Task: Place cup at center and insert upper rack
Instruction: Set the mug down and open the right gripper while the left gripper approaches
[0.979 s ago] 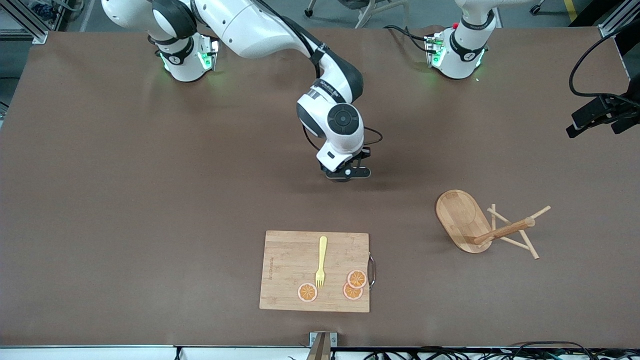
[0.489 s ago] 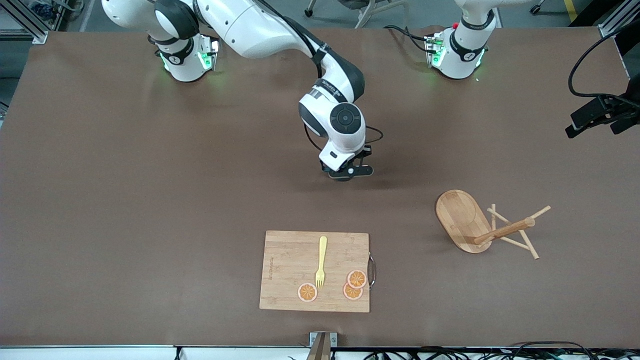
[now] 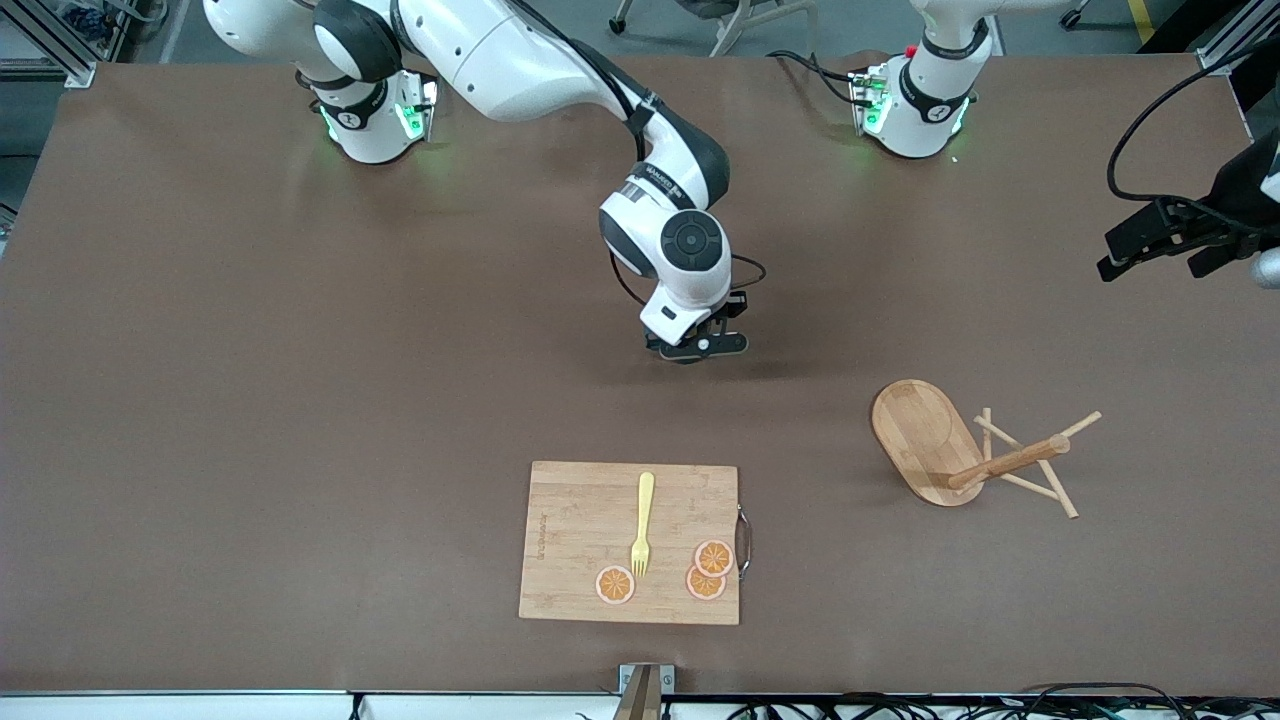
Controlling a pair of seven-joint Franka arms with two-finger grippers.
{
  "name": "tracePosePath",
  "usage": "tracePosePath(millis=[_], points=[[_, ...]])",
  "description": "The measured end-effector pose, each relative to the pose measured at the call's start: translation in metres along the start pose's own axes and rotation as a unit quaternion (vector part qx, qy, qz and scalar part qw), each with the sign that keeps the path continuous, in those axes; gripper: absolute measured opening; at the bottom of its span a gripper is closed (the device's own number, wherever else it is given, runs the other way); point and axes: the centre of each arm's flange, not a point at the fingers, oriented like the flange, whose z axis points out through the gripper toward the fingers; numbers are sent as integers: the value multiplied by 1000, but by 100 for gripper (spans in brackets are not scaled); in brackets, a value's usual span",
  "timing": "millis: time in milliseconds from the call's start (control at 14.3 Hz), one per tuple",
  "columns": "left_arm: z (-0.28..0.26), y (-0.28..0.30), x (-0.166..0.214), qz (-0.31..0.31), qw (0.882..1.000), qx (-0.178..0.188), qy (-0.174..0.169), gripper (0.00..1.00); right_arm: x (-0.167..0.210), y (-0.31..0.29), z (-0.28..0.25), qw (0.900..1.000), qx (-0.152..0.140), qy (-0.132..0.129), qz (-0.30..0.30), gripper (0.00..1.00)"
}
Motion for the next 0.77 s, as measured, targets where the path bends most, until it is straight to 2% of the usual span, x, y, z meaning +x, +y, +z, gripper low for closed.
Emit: tracePosePath(millis=[140,280,489,769], points=[[2,11,1,10,1000,2,2,100,2,0,-5,1000,3,4,0,80],[5,38,-3,26,999,22,2,100,5,-1,-13,1000,6,9,1,98],[8,89,-15,27,999,24,2,100,10,3,-42,1000,1,2,4,100],[12,131,-28,56,998,19,-4,100,39,49,-149,1000,-3,-7,21,100]])
